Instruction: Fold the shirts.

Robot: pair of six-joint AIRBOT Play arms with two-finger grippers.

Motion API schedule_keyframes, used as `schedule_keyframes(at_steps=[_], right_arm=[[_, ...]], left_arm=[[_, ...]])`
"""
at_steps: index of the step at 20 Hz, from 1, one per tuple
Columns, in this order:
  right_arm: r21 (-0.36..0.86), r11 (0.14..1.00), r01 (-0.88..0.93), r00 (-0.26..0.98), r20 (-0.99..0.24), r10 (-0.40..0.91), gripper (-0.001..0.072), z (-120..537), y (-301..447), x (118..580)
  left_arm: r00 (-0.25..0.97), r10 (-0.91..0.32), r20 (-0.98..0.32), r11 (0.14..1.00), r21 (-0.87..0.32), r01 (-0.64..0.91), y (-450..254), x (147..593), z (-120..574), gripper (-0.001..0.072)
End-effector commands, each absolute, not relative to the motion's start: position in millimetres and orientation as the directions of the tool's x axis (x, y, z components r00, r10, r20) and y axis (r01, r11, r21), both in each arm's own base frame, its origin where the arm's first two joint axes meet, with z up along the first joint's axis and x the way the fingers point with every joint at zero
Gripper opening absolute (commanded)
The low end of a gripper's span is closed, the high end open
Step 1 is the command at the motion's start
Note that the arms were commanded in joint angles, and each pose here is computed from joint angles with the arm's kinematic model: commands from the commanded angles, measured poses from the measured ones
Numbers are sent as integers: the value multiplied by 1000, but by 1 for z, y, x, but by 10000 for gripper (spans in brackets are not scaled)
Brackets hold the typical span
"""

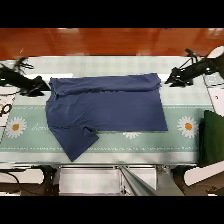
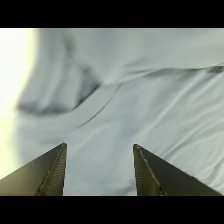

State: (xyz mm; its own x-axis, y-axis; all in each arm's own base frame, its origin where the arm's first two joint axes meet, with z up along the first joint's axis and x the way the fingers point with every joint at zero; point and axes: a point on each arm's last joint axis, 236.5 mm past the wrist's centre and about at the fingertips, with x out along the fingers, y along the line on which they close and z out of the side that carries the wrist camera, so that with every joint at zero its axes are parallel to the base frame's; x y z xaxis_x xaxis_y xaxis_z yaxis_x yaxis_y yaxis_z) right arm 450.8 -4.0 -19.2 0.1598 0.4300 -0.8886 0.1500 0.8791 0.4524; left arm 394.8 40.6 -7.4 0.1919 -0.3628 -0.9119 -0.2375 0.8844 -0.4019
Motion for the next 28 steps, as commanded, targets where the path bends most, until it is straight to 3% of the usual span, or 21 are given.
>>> schedule_keyframes(at_steps=[1, 3, 6, 8, 14, 23, 24, 25, 26, 27, 28], right_arm=[[409, 880, 242, 224, -906, 359, 410, -5, -33, 414], [437, 854, 284, 264, -891, 368, 411, -24, -23, 379], [560, 778, 284, 356, -815, 457, 413, -47, 12, 328], [634, 716, 293, 413, -759, 503, 413, -54, 31, 298], [683, 663, 307, 423, -722, 548, 413, -66, 58, 257], [712, 630, 311, 453, -694, 560, 412, -60, 61, 264], [718, 622, 312, 459, -687, 563, 412, -59, 61, 265], [725, 613, 315, 466, -681, 565, 412, -57, 62, 267], [736, 597, 320, 477, -669, 569, 413, -54, 61, 269], [744, 583, 326, 489, -660, 570, 412, -51, 58, 271], [751, 572, 331, 495, -654, 572, 412, -48, 54, 271]], left_arm=[[296, -251, -922, 872, -348, -345, 83, 358, 25, 508], [338, -232, -912, 811, -374, -451, 92, 321, 15, 507], [363, -352, -863, 638, -505, -581, 61, 268, -23, 507], [298, -424, -855, 589, -511, -627, 34, 239, -53, 507], [200, -496, -845, 610, -503, -612, 3, 204, -86, 507], [116, -486, -867, 719, -471, -510, -29, 206, -107, 504], [112, -479, -871, 734, -467, -493, -32, 208, -109, 427], [114, -470, -875, 748, -463, -475, -35, 211, -111, 226], [121, -466, -877, 755, -465, -462, -38, 214, -111, 146], [124, -464, -877, 762, -467, -449, -41, 216, -111, 140], [123, -464, -877, 767, -467, -441, -42, 217, -111, 70]])
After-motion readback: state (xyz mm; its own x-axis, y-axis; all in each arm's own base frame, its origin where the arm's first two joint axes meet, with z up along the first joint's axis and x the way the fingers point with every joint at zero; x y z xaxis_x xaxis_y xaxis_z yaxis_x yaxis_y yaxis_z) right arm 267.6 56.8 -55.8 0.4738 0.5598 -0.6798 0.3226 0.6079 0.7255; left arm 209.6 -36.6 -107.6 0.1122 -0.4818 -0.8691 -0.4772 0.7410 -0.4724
